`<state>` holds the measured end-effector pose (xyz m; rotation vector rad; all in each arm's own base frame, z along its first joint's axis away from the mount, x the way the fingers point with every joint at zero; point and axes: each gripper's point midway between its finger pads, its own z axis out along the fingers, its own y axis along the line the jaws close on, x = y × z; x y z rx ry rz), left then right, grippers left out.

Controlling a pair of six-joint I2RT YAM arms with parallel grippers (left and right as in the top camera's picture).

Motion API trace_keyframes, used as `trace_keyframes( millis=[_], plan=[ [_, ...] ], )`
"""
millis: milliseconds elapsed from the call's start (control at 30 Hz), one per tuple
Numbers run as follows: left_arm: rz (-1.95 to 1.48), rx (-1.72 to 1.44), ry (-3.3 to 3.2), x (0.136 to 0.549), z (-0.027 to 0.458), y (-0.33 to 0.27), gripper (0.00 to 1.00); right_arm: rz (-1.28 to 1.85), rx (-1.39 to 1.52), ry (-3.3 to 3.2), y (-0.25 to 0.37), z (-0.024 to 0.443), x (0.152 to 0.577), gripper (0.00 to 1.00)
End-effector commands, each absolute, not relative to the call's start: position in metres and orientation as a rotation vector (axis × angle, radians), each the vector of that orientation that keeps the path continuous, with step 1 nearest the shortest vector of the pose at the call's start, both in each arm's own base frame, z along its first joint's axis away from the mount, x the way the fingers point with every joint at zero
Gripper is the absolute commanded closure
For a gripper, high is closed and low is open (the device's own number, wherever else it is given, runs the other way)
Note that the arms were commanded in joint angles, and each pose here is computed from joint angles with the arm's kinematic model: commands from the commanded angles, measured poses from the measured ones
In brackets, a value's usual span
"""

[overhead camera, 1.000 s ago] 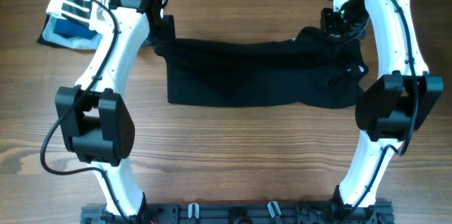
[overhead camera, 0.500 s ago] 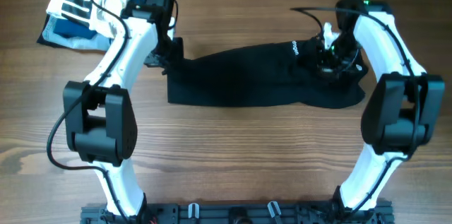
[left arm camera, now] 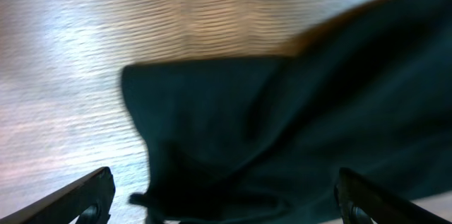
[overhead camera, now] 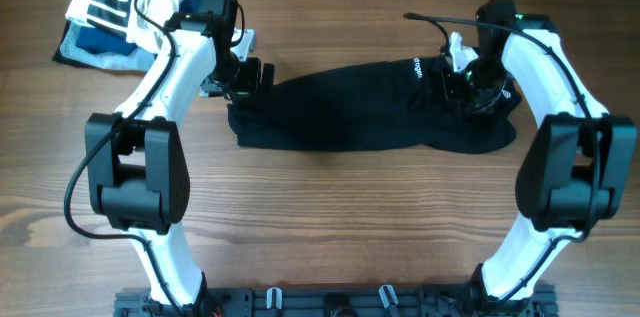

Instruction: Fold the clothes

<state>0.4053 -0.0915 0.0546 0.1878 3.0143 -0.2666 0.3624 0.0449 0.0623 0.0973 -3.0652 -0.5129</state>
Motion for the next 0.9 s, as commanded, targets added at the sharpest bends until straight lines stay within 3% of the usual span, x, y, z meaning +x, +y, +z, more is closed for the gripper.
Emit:
trace_keyframes(
  millis=[0, 300, 567, 633, 700, 767, 800, 867],
  plan=[
    [-0.419, 0.439, 3.031, 0.387, 0.032, -0.106, 0.0, -0.596, 0.206, -3.131, 0.054, 0.087, 0.372, 0.03],
    [-0.381, 0.515, 3.116, 0.344, -0.019, -0.094, 0.0, -0.597, 0.207, -3.131, 0.054, 0.087, 0.372, 0.03],
    [-0.396, 0.273, 3.099, 0.334, -0.054, -0.107, 0.04, -0.601, 0.12, -3.16, 0.054, 0.088, 0.381, 0.04],
    [-0.428, 0.211, 3.131, 0.32, -0.06, -0.121, 0.21, -0.603, 0.085, -3.172, 0.054, 0.088, 0.385, 0.07],
    [-0.426, 0.154, 3.159, 0.31, -0.063, -0.132, 0.5, -0.604, 0.051, -3.18, 0.054, 0.088, 0.387, 0.09],
    [-0.419, 0.123, 3.173, 0.306, -0.064, -0.138, 0.88, -0.605, 0.051, -3.185, 0.054, 0.088, 0.389, 0.12],
    [-0.403, 0.099, 3.176, 0.305, -0.065, -0.138, 0.96, -0.606, 0.04, -3.184, 0.054, 0.088, 0.389, 0.13],
    [-0.342, -0.018, 3.179, 0.309, -0.066, -0.128, 0.96, -0.606, 0.024, -3.181, 0.054, 0.088, 0.389, 0.18]
  ],
)
